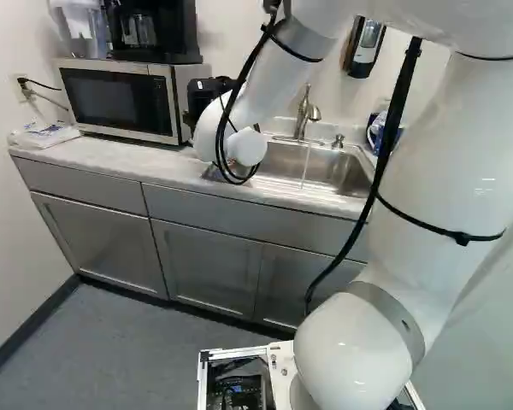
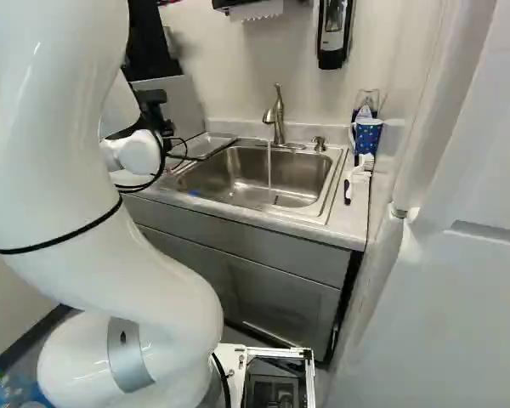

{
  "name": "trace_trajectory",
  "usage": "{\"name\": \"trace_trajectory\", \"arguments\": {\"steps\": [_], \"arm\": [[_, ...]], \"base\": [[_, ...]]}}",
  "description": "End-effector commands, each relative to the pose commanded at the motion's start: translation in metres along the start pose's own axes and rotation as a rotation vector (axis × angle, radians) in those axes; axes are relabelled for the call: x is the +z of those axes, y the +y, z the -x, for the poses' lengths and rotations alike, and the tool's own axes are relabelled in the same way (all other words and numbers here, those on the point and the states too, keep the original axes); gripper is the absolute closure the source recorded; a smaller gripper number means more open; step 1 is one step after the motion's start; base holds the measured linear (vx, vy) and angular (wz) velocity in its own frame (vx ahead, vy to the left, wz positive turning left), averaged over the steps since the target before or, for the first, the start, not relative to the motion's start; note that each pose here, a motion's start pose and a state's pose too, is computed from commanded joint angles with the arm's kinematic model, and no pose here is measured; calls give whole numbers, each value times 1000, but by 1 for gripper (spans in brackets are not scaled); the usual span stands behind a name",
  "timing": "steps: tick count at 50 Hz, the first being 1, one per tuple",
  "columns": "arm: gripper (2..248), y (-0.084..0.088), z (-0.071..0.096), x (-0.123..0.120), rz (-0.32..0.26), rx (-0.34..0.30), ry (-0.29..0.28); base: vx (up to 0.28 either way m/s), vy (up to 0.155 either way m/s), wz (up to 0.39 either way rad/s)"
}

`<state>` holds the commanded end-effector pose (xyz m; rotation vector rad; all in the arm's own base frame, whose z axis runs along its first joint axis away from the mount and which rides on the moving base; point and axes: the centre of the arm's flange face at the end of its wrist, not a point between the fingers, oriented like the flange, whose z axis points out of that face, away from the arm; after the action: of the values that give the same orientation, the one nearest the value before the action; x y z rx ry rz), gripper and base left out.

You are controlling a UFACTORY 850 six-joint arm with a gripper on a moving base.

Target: Rinse the cup and place it in the tray

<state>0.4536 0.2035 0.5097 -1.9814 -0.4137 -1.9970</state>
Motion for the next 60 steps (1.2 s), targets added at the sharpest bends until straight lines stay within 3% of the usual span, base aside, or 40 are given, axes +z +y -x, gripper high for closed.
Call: {"name": "trace_trajectory", "arguments": {"steps": [16,60], "arm": [[124,25,-17,0,51,-1,35],[124,90,-16,-15,185,-3,17]], "base": [[0,0,0],[0,0,0]]}}
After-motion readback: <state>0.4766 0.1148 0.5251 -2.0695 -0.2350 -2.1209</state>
